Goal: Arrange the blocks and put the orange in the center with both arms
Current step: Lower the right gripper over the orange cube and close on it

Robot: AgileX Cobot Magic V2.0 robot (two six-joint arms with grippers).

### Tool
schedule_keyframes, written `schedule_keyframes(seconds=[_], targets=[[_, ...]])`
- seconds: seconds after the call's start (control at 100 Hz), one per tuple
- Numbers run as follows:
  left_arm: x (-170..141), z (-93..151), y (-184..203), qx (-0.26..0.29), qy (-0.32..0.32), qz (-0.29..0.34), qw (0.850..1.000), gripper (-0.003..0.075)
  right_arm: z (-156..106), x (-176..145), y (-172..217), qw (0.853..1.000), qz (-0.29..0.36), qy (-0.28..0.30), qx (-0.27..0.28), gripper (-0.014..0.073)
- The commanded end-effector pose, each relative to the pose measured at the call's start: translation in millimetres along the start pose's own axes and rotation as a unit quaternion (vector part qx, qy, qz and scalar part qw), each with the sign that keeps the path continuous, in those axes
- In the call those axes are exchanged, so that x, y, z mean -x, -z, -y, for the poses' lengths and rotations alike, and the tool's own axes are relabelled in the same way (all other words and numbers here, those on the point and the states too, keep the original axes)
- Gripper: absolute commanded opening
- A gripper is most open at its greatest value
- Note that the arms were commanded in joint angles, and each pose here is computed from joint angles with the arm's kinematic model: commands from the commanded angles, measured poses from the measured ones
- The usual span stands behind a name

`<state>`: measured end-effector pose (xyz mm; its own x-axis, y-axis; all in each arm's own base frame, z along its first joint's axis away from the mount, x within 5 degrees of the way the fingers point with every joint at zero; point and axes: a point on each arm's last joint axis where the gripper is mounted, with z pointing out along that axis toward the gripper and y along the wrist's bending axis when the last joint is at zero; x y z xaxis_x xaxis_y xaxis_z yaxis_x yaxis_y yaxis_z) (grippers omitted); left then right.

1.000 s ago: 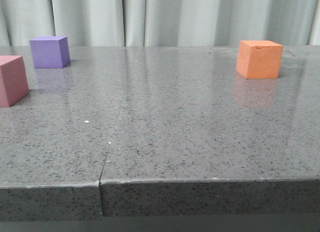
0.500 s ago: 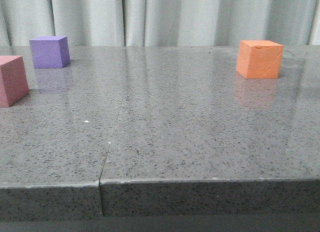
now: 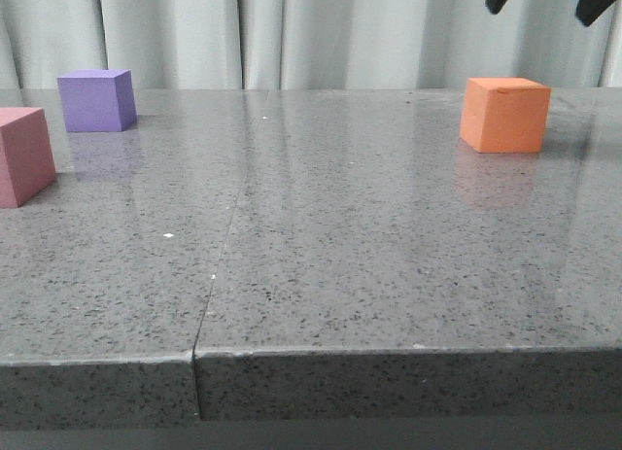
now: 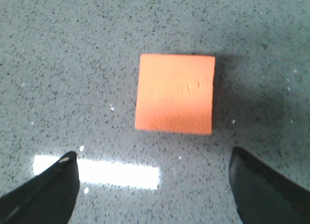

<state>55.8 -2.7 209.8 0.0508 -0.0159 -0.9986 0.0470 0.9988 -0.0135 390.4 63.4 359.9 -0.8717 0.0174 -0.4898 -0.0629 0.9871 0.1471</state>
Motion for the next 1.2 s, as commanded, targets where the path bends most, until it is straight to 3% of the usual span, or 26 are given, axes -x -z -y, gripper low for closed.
schedule_keyframes(seconds=[0.0,0.24,0.82,0.92,1.07,1.19], targets=[[-5,-1,1,0.002,0.002,0.035,0.999,-0.0020,-2,14,16,0.999,0.036,0.009,0.003,0.0621],[-5,-1,1,0.002,0.002,0.035,0.999,-0.0020,0,27,-20,1.000,0.014,0.002,-0.007,0.0621],[-5,-1,1,0.002,0.002,0.035,0.999,-0.0020,7,25,-74,0.999,-0.034,0.000,-0.020,0.0617],[-5,-1,1,0.002,0.002,0.035,0.999,-0.0020,7,25,-74,0.999,-0.034,0.000,-0.020,0.0530],[-5,-1,1,0.002,0.002,0.035,0.999,-0.0020,7,26,-74,0.999,-0.029,0.000,-0.020,0.0324],[-5,-1,1,0.002,0.002,0.035,0.999,-0.0020,7,27,-74,1.000,-0.022,0.001,-0.019,0.0261]])
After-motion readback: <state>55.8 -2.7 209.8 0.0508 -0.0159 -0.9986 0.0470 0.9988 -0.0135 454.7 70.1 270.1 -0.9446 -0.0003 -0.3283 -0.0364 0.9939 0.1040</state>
